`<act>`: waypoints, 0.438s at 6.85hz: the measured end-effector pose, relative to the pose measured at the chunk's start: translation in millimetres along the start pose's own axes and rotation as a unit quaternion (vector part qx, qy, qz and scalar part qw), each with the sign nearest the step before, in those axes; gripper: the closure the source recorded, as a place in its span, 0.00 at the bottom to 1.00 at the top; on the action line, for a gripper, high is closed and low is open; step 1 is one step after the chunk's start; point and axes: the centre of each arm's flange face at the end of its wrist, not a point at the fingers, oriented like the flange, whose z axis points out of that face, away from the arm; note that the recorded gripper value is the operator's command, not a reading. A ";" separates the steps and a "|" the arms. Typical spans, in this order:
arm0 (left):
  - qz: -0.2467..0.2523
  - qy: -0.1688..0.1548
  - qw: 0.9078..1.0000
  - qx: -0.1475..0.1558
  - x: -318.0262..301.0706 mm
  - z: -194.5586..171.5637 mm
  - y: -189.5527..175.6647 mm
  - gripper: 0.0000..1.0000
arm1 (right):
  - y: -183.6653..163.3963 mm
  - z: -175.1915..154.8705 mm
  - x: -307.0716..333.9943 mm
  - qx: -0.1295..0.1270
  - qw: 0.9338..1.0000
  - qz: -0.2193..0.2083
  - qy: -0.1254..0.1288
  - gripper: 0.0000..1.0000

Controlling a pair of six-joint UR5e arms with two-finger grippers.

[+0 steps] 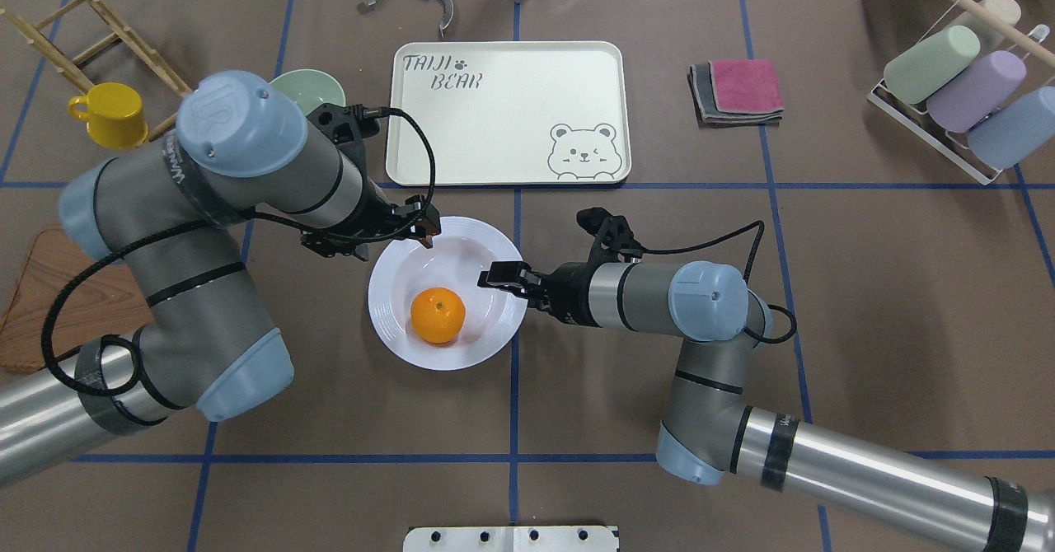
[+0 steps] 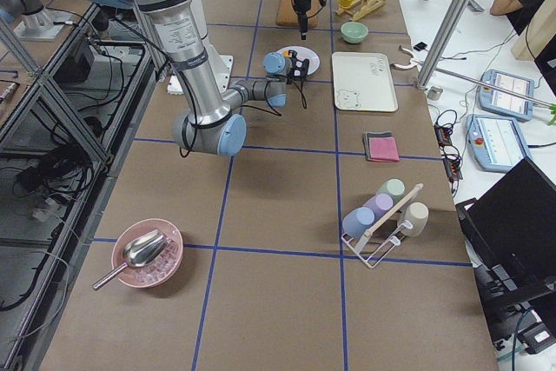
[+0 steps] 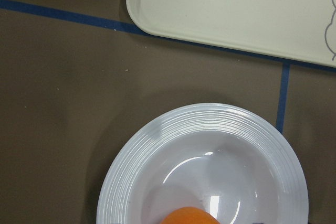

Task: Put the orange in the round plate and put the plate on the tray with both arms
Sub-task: 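Slide the plate onto the bear tray with the right gripper while left withdraws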

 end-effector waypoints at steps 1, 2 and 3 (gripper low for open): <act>0.008 -0.001 1.000 0.002 -5.9 -10.8 -9.1 0.13 | 0.6 -1.1 -3.2 -0.001 1.000 0.000 -0.004 1.00; 0.014 -0.003 1.000 0.002 -13.9 -22.5 -19.7 0.13 | 0.2 -2.9 -6.3 -0.001 1.000 0.000 -0.009 1.00; 0.016 -0.004 1.000 0.005 -25.7 -34.1 -29.6 0.14 | -1.4 -5.8 -11.7 0.000 1.000 0.000 -0.015 1.00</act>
